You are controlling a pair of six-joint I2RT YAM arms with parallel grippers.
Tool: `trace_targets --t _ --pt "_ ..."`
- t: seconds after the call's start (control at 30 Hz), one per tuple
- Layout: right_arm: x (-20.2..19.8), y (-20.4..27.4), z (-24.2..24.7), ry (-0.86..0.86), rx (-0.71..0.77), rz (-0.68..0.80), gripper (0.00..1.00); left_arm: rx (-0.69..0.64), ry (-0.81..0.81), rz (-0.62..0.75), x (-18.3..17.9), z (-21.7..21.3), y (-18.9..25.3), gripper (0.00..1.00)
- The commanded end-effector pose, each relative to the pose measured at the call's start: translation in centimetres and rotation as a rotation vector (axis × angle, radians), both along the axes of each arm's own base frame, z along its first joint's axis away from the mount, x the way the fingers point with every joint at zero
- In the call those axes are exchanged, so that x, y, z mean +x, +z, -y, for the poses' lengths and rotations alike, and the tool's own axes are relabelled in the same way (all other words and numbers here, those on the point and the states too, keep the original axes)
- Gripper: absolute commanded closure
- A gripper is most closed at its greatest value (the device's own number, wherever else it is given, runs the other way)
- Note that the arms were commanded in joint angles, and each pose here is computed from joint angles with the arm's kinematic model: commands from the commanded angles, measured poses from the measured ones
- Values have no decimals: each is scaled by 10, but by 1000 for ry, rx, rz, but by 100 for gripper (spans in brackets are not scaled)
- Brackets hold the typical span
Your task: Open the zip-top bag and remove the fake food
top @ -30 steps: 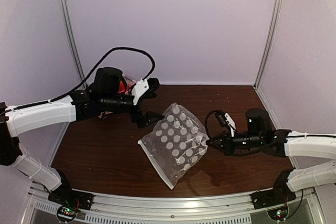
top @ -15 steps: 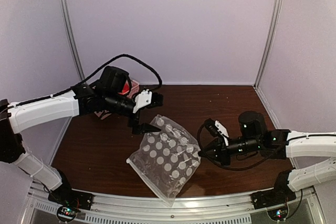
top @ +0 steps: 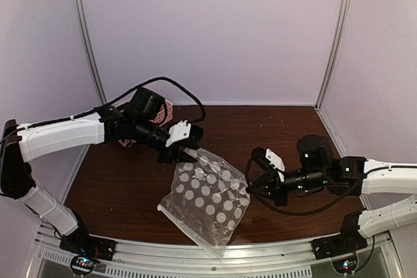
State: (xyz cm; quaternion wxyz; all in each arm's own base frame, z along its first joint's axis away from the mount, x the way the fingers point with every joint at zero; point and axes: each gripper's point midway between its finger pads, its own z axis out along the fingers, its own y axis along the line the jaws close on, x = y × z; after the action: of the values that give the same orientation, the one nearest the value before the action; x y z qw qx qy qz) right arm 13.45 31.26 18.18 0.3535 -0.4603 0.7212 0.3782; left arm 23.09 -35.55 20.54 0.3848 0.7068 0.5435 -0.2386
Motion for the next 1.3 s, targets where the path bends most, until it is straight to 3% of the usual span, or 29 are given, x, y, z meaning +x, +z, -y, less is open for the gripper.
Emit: trace_targets --t 0.0,0.17,0.4,0.57,0.73,0.83,1.0,1.17,1.27 --pt "5 13 8 -55 18 43 100 27 56 18 4 -24 -6 68" --pt "7 22 14 -90 48 60 100 26 107 53 15 -40 -1 100" --pt "23 7 28 -220 4 41 100 0 203 25 50 -48 7 100" --pt "62 -5 38 -394 38 -16 100 -21 380 3 111 -26 20 100" --pt "124 -12 50 -571 146 -118 100 -64 601 -40 165 -15 33 73" --pt "144 -20 53 -616 171 -140 100 -113 670 -67 174 -15 35 50" --pt "167 -45 65 -652 138 -205 99 -178 736 -167 166 -20 21 22" --pt "181 -52 91 -719 120 -233 55 -230 770 -277 153 -22 0 7" --pt "184 -45 102 -744 111 -211 45 -265 761 -339 145 -17 -6 3"
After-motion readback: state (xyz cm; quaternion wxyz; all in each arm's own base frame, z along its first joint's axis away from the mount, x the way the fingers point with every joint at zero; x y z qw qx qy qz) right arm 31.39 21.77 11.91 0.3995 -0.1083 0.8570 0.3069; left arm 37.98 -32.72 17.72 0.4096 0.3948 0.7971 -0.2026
